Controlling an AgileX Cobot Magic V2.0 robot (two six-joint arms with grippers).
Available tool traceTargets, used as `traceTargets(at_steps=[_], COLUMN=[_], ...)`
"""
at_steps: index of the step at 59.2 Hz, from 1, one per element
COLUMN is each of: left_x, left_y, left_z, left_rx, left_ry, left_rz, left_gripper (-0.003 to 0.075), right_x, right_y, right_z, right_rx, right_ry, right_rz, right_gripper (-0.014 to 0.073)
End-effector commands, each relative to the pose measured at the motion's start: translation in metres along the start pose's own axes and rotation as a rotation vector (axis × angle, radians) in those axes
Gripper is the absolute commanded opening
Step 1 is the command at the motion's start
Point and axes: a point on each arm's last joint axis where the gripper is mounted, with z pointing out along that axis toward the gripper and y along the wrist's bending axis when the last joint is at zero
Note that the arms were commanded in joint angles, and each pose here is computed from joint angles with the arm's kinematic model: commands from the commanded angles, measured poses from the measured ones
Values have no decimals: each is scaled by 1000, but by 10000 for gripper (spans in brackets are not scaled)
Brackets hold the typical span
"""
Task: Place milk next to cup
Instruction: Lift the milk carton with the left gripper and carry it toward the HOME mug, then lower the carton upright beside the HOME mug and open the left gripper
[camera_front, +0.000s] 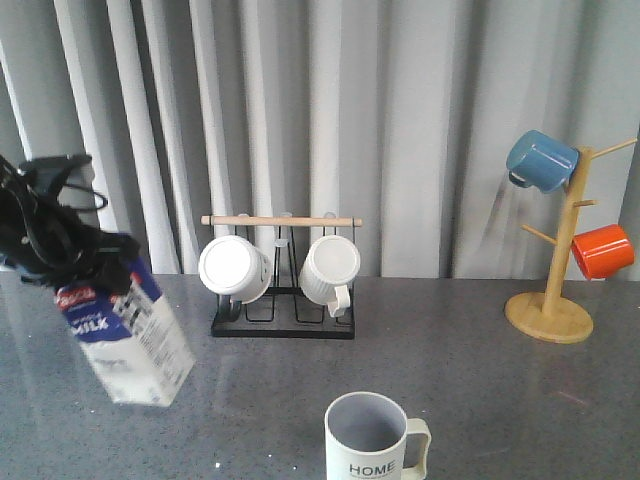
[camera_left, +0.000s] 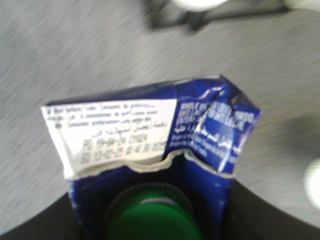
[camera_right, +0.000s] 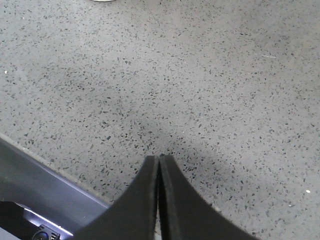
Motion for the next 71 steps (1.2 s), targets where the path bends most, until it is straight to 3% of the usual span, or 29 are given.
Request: traceTargets(at_steps=[1,10,20,32,59,71], left_x=[-13,-17,-12,-9,-6,-4], left_y=[-43,-80,-102,-108,-118,-121], left_z=[-65,-78,-62,-36,37,46], left_rx=[223,370,286,207,222,229], left_ry=[-217,-271,-226,-140,9,29], left_rz=[71,137,226,222,221,223], left_gripper=[-8,-8,-8,-8,-8,-6], right_x=[-13,-13,-13,-13,-13,-13], right_y=[-1,-1,0,0,0,0], right_z=[-5,-5,-5,-5,-5,-5], right_rx=[8,8,-2,-3,-7,-7], right_ry=[-85,-85,-85,-85,-85,-85], right_rz=[-2,-2,12,14,19,19], right_gripper=[-8,-8,-8,-8,-8,-8])
